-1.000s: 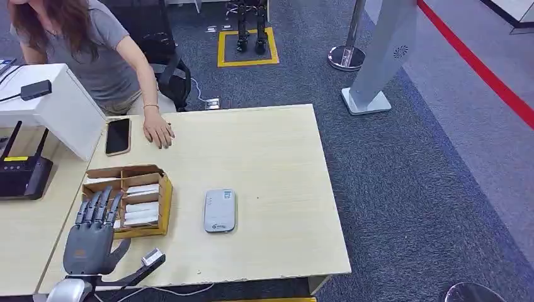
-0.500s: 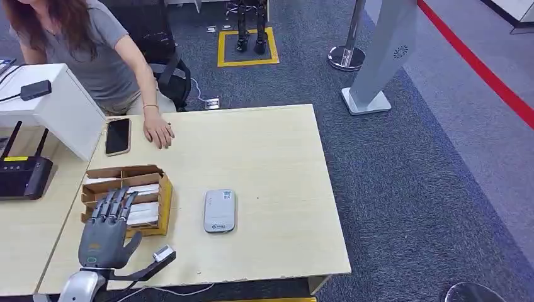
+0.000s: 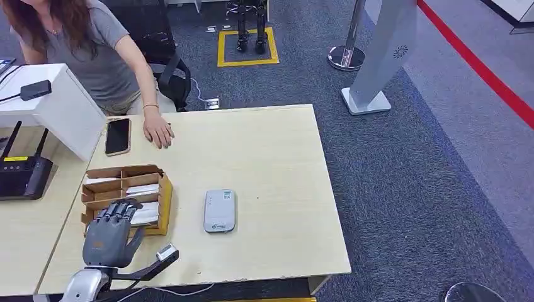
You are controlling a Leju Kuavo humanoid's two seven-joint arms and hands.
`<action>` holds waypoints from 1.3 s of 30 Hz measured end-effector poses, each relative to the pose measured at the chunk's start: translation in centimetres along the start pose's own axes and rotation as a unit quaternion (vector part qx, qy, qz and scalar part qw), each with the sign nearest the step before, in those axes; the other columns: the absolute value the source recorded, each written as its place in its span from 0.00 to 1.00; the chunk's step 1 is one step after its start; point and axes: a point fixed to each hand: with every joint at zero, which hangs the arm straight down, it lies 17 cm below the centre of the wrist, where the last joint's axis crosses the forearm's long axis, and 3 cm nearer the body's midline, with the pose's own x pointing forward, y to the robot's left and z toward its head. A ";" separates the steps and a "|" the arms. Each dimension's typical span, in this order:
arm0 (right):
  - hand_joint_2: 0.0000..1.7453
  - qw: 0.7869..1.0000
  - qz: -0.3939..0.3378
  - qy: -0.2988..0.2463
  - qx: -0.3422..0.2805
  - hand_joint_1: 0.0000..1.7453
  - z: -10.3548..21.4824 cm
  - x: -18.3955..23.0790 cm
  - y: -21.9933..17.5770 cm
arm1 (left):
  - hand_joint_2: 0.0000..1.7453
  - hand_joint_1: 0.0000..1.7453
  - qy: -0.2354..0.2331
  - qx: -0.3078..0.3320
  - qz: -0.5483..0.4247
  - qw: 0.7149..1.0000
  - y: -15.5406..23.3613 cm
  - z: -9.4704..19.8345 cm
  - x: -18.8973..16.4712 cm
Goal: Pass the card to the sensor for recognition and then transmit it.
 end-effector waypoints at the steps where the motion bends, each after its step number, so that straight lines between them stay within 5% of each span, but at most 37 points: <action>1: 1.00 1.000 -0.001 0.000 -0.002 0.00 0.0 0.0 -0.1 | 1.00 0.52 0.002 -0.003 0.002 1.000 -0.1 0.0 -0.1; 2: 1.00 1.000 -0.003 -0.001 -0.003 0.00 0.0 0.0 -0.1 | 1.00 0.79 0.005 -0.006 0.003 1.000 -0.2 0.0 -0.2; 5: 1.00 1.000 -0.010 -0.002 -0.009 0.00 -0.1 0.0 -0.3 | 1.00 1.00 0.011 -0.016 0.006 1.000 -0.6 0.1 -0.3; 27: 1.00 0.999 -0.017 0.003 -0.028 0.00 -0.3 -0.6 -1.4 | 1.00 1.00 0.021 -0.043 0.036 0.998 -1.3 0.0 -0.2; 39: 1.00 1.000 -0.006 -0.005 -0.027 0.00 -0.3 -0.4 -1.4 | 1.00 1.00 -0.045 0.109 0.076 0.990 10.3 -4.1 4.8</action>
